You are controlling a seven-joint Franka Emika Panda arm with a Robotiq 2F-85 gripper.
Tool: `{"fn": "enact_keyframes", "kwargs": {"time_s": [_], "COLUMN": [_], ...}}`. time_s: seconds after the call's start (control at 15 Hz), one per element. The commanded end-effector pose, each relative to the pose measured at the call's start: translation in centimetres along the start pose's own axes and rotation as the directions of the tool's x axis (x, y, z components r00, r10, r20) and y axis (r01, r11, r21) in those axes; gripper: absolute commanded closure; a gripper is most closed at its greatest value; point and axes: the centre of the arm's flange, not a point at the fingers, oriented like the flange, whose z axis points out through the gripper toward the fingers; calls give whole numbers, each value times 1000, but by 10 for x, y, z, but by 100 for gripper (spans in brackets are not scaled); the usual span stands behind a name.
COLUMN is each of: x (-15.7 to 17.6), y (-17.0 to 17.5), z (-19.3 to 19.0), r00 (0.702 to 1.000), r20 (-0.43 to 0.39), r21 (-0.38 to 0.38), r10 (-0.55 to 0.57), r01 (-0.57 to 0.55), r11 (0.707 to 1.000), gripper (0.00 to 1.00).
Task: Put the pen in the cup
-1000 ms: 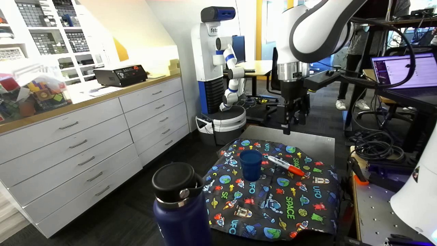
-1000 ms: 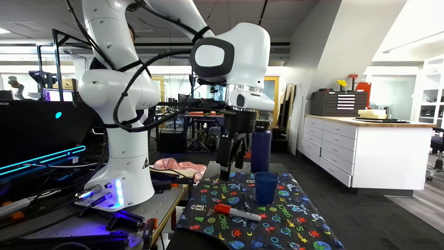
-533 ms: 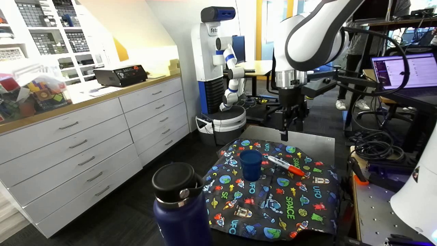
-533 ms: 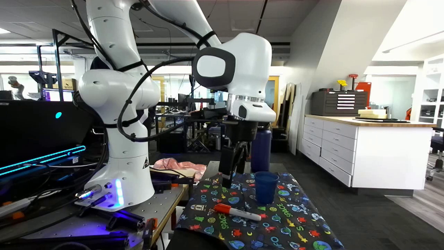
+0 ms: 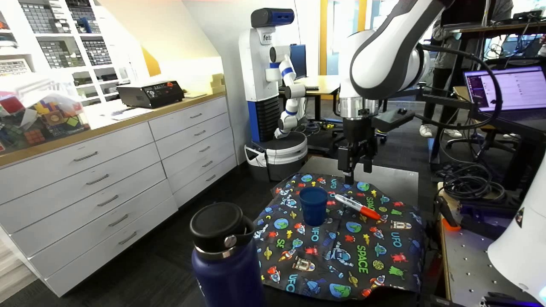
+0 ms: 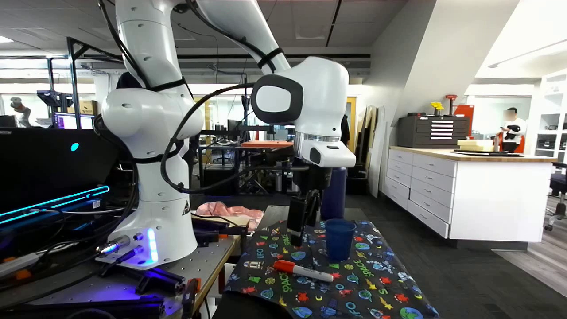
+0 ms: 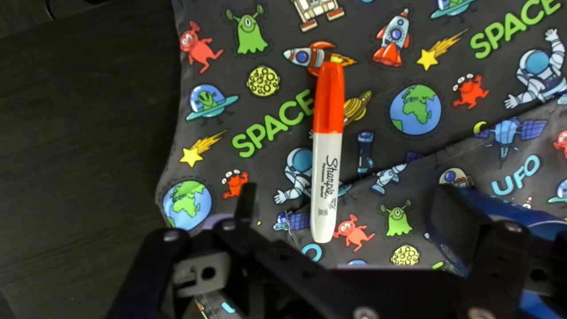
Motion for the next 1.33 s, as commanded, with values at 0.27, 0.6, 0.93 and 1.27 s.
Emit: {"fn": "enact_keyframes", "kwargs": {"time_s": [0.27,0.6,0.93,1.27], "x": [-36,-26,-15,-8], "y": [-6,-4,-2,-1], "z": [24,28,36,50], "r00": [998,997,996,997], "r20": [-50,-74,-79,-69], "r21": [-1,-11,-15,-19], "r10": [-27,-36,-32,-39], "r01": [27,35,31,38], "r11": [1000,999,999,999], "gripper": [0,0,0,0]}}
